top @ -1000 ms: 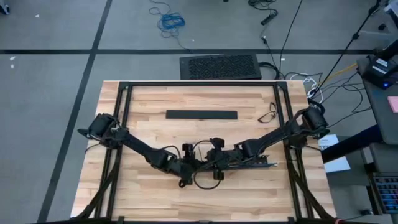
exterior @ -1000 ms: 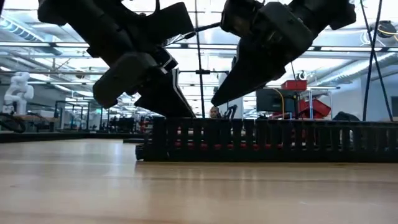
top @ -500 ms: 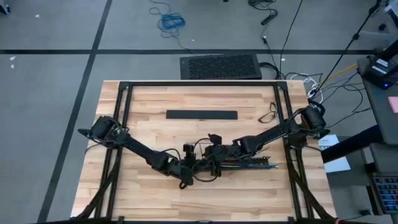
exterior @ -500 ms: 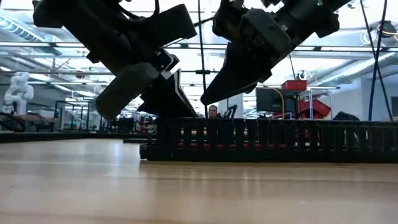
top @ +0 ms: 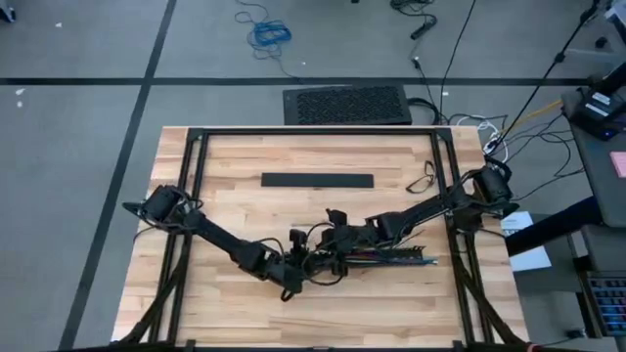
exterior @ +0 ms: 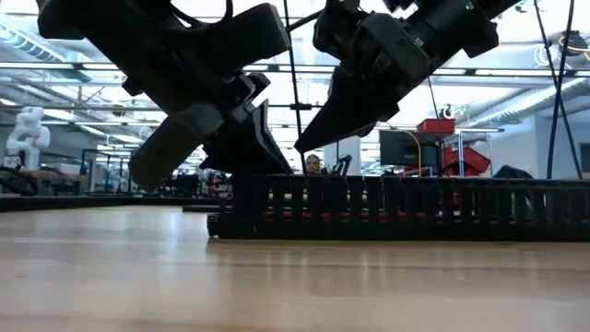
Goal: Ziptie cables
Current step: Put the zip tied cables into the black cable duct
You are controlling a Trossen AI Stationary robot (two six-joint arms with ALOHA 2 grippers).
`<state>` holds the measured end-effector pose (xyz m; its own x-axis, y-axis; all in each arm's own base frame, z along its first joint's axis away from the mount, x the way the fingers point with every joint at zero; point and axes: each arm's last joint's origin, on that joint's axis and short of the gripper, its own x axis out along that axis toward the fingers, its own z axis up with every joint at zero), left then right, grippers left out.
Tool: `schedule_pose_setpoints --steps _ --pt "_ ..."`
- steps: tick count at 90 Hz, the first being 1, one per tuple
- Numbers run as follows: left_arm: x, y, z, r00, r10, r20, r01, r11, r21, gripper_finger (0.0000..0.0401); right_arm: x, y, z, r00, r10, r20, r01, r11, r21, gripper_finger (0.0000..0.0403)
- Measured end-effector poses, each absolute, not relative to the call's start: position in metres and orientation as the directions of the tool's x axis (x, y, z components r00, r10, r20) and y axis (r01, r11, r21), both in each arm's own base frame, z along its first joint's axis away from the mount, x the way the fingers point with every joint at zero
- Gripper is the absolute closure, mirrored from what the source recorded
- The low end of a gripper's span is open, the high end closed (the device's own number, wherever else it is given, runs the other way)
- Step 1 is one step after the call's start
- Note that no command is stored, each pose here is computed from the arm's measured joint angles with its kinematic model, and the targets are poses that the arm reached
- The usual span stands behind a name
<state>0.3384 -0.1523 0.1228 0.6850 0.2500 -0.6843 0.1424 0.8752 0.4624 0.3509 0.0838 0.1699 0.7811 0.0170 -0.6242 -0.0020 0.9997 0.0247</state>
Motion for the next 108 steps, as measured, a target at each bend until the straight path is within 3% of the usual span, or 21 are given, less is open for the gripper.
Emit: schedule_pose_setpoints --steps 29,77,88,108 --pt "0.338 -0.152 0.122 0.683 0.251 -0.686 0.145 0.874 0.463 0.0401 0.36 0.082 0.154 0.79 0.037 -0.612 -0.015 0.999 0.041 0.0402" --pt "0.339 -0.154 0.123 0.7 0.257 -0.667 0.106 0.885 0.453 0.0399 0.355 0.079 0.144 0.727 -0.04 -0.686 0.07 0.997 0.015 0.0401" --pt "0.34 -0.153 0.13 0.713 0.222 -0.665 0.066 0.924 0.378 0.0367 0.353 0.085 0.152 0.745 -0.023 -0.667 0.036 0.999 0.006 0.038" --pt "0.337 -0.151 0.143 0.719 0.186 -0.67 0.058 0.944 0.325 0.0257 0.348 0.091 0.162 0.758 -0.04 -0.651 0.025 0.999 -0.033 0.0286"
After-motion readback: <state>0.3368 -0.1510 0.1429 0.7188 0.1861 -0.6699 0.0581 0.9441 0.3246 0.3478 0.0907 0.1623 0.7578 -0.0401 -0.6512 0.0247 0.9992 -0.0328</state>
